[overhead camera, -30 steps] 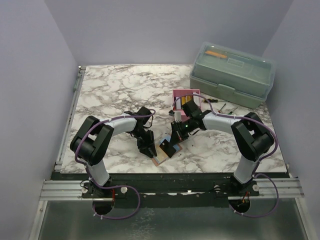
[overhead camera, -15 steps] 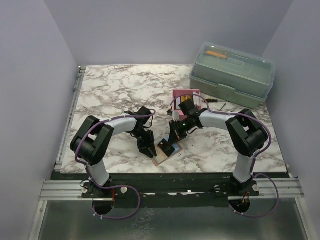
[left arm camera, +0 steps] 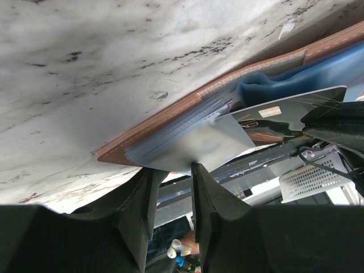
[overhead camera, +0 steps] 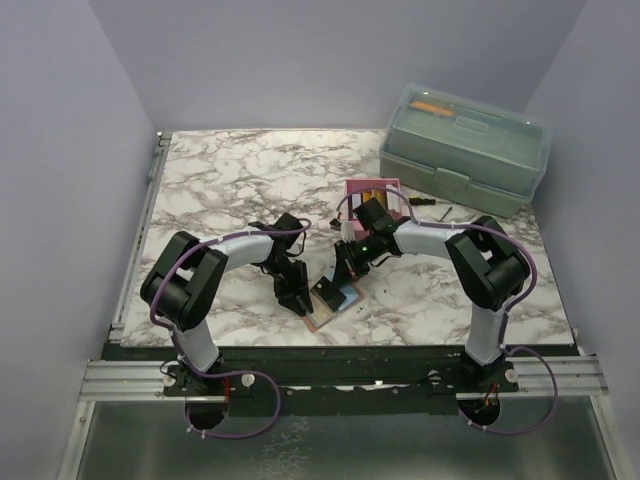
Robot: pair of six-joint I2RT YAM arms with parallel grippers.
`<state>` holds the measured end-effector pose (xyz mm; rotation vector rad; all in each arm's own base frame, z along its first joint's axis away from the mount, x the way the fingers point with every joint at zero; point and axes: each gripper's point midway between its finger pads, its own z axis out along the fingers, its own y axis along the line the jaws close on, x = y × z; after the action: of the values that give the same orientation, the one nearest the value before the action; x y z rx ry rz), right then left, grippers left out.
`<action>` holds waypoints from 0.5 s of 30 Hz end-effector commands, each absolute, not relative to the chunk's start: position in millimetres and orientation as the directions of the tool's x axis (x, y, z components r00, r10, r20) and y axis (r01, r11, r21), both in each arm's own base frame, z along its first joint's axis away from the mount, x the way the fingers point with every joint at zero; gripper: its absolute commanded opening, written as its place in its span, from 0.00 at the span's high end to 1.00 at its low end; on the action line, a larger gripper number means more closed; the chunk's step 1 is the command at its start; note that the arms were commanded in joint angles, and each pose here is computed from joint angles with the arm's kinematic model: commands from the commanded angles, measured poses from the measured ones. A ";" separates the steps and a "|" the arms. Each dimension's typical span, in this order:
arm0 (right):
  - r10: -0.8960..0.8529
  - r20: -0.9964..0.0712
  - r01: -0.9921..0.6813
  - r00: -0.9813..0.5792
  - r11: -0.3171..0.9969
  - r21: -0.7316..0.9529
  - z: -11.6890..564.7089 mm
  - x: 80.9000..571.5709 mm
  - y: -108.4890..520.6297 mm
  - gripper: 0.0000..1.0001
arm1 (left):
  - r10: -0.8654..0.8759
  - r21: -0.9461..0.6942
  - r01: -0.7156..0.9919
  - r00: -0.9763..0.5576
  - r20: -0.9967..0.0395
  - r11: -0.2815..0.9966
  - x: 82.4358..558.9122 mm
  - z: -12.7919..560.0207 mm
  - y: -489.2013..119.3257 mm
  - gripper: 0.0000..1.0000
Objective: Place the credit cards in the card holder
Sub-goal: Insert the credit card into the card holder.
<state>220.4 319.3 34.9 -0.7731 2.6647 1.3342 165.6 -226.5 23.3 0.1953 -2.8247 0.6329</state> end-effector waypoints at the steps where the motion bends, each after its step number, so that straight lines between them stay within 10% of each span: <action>1: -0.407 -0.294 -0.484 -0.865 0.524 0.701 22.5 221.8 323.4 1.00 | -0.086 -0.263 -0.139 -0.975 0.203 0.955 167.8 -5.8 -198.0 0.65; 15: -0.298 -0.280 -0.408 -0.913 0.626 0.665 29.6 215.7 317.0 0.81 | -0.223 -0.341 -0.242 -0.970 0.094 0.908 181.9 44.1 -207.0 0.57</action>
<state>211.5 320.8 32.2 -0.6356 2.6958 1.2357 171.7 -220.4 29.1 0.2240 -2.8970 0.5941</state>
